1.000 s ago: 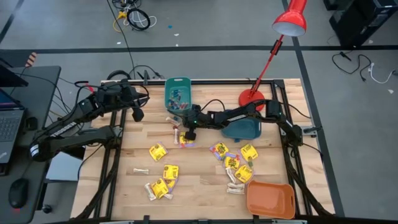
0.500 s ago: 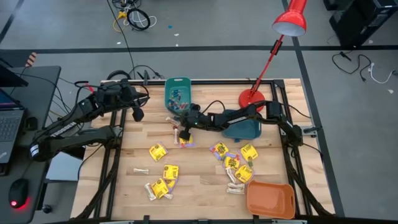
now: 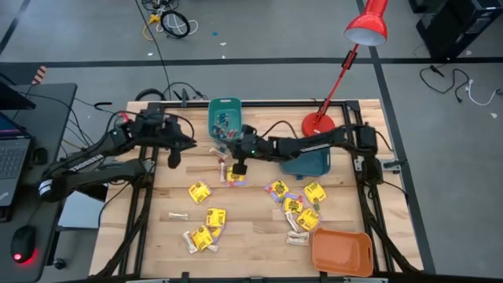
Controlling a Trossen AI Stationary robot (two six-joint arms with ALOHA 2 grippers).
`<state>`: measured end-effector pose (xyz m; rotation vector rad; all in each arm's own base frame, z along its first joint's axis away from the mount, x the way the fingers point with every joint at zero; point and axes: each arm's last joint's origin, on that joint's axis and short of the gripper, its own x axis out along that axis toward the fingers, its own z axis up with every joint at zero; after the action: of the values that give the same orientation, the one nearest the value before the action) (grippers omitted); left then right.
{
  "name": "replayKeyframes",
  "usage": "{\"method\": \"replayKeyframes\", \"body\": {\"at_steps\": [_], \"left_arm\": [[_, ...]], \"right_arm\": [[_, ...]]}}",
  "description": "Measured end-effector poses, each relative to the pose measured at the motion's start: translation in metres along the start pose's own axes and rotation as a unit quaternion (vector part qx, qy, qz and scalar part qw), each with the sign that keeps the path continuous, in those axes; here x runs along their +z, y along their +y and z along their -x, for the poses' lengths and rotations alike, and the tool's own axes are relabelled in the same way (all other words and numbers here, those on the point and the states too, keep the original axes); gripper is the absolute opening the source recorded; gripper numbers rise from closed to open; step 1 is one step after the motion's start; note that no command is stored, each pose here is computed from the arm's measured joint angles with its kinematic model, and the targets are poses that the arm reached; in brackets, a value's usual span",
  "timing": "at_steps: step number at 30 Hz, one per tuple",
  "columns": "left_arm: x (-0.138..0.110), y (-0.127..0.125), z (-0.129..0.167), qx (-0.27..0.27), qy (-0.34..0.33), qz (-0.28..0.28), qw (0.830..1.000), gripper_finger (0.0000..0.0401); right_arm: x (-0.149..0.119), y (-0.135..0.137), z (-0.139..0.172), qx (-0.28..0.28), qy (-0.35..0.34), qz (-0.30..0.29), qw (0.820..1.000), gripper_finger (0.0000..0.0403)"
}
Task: Sort candy
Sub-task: Put the red candy into the green bin
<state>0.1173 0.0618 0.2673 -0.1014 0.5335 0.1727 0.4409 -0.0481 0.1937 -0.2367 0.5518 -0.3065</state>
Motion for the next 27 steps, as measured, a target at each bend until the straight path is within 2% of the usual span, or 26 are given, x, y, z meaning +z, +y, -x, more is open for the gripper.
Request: {"method": "replayKeyframes", "body": {"at_steps": [5,10,12,20,24,27], "left_arm": [[-0.015,-0.004,-0.024,-0.033,0.026,0.007,0.999,0.0042],[-0.018,-0.009,-0.048,-0.052,0.008,-0.009,0.999,0.0007],[-0.016,-0.011,-0.056,-0.043,0.006,-0.020,0.999,0.0004],[-0.023,-0.017,-0.086,0.055,0.064,-0.058,0.995,0.0001],[-0.028,-0.021,-0.106,0.050,0.087,-0.077,0.992,0.0001],[-0.038,-0.025,-0.119,0.023,0.125,-0.113,0.985,0.0001]], "right_arm": [[0.023,-0.016,0.038,-0.005,0.012,0.014,1.000,0.0000],[0.036,-0.028,0.069,-0.005,0.022,0.015,1.000,0.0000],[0.041,-0.033,0.082,-0.007,0.020,0.010,1.000,0.0000],[0.049,-0.044,0.116,-0.004,0.037,-0.015,0.999,0.0000],[0.049,-0.046,0.124,-0.003,0.045,-0.018,0.999,0.0000],[0.049,-0.047,0.126,-0.003,0.049,-0.019,0.999,0.0000]]}}
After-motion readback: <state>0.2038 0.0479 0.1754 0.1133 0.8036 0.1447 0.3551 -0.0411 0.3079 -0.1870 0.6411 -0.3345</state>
